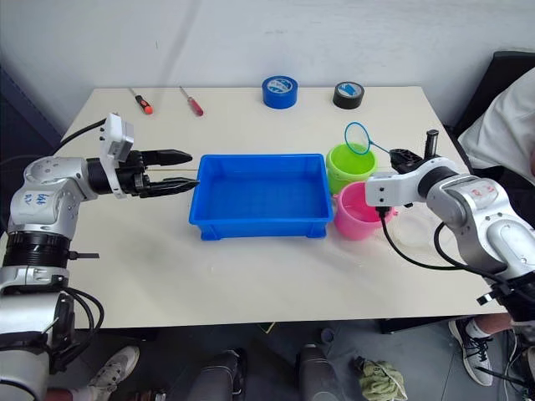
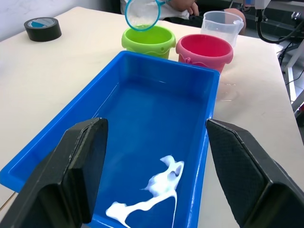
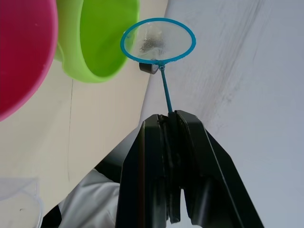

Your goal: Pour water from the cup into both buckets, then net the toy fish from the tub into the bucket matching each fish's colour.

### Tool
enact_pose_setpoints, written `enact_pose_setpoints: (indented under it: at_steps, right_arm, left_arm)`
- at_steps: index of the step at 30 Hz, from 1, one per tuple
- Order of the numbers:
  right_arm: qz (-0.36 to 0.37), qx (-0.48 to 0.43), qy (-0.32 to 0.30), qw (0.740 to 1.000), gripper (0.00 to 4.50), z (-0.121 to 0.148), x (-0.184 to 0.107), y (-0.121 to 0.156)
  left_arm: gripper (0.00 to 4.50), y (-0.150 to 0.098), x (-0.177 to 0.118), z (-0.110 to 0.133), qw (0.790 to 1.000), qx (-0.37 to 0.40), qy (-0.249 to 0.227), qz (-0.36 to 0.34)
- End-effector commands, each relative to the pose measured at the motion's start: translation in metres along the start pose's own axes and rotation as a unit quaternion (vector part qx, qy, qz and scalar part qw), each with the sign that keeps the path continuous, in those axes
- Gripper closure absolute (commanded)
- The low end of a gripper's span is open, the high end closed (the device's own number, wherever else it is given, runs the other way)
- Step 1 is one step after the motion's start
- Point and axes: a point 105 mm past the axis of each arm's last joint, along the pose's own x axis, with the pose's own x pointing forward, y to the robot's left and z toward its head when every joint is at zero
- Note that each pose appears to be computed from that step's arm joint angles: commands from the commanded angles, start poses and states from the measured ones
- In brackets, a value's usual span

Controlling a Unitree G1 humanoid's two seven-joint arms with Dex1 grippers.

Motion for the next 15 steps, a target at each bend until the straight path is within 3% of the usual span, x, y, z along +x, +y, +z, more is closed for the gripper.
enact_pose_setpoints:
  at_steps: [1, 5, 9, 11, 15]
  right_arm:
    - [-0.030, 0.055, -0.010, 0.998, 4.50, -0.001, -0.011, -0.024]
    - [-0.031, 0.219, -0.054, 0.974, 4.50, -0.001, -0.024, -0.052]
    - [0.083, 0.356, -0.214, 0.906, 4.50, 0.033, -0.043, -0.057]
    - [0.166, 0.399, -0.283, 0.856, 4.50, 0.058, -0.051, -0.053]
    - [0.275, 0.426, -0.339, 0.793, 4.50, 0.088, -0.053, -0.034]
  left_arm:
    - [0.92, 0.001, -0.009, 0.012, 1.000, 0.020, -0.011, 0.007]
    - [0.92, -0.004, -0.018, 0.020, 1.000, 0.015, -0.008, -0.010]
    - [0.92, -0.017, -0.039, 0.026, 0.999, 0.014, 0.024, -0.036]
    - [0.92, -0.029, -0.050, 0.021, 0.997, 0.011, 0.054, -0.051]
    - [0.92, -0.043, -0.055, 0.023, 0.996, -0.013, 0.067, -0.062]
